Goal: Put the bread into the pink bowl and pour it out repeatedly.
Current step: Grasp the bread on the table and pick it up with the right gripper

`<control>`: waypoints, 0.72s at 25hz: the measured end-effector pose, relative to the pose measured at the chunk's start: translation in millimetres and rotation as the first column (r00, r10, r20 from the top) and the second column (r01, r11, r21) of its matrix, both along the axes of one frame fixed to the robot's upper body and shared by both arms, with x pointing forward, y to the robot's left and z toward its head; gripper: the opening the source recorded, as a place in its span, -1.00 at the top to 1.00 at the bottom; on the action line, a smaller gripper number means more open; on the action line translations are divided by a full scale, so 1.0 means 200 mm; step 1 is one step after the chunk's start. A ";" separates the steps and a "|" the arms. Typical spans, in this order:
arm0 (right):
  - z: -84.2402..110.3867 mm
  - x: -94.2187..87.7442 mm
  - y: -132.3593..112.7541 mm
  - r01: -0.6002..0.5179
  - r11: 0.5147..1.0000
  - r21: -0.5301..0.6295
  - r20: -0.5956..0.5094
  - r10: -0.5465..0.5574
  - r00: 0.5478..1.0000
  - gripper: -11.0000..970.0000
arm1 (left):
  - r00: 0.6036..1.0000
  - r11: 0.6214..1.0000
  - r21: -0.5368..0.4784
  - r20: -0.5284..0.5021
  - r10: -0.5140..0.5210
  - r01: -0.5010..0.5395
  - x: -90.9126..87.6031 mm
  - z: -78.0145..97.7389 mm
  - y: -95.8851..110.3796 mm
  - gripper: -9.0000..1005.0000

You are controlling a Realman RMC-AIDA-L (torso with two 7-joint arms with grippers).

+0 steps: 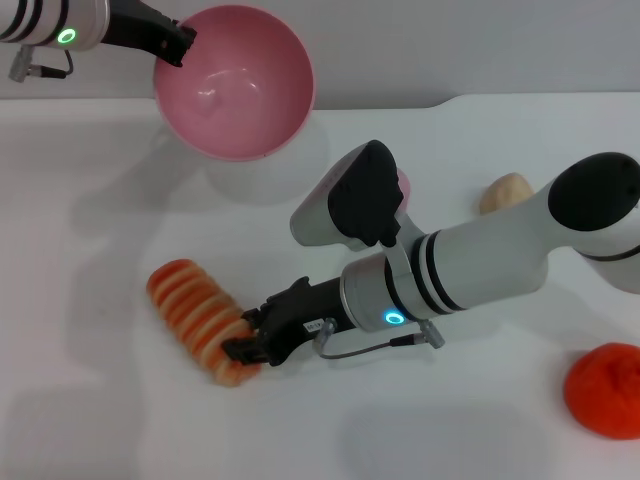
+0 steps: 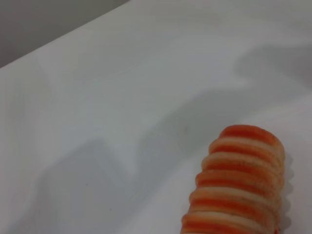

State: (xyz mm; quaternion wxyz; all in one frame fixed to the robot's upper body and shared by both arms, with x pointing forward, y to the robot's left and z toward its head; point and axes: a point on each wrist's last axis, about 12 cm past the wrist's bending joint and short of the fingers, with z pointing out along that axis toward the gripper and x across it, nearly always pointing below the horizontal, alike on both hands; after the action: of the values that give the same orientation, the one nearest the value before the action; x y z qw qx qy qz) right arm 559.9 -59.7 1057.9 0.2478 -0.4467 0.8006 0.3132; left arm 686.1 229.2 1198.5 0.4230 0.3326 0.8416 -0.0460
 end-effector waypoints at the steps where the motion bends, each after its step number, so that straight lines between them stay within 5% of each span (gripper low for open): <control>1: 0.00 0.00 0.00 -0.001 1.000 -0.001 0.001 0.001 1.000 -0.07 | 1.000 1.000 0.000 0.000 0.000 0.000 0.00 0.00 0.00 0.90; 18: -0.01 -0.01 0.00 -0.015 1.000 -0.003 0.002 0.015 1.000 0.31 | 1.000 1.000 0.001 0.004 0.001 -0.001 0.00 0.00 0.00 0.90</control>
State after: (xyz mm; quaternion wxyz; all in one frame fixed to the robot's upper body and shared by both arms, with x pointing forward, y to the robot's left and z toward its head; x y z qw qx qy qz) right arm 557.7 -60.6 1056.6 0.2457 -0.4534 0.7975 0.3133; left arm 686.0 230.0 1198.8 0.4244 0.3325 0.8410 -0.0449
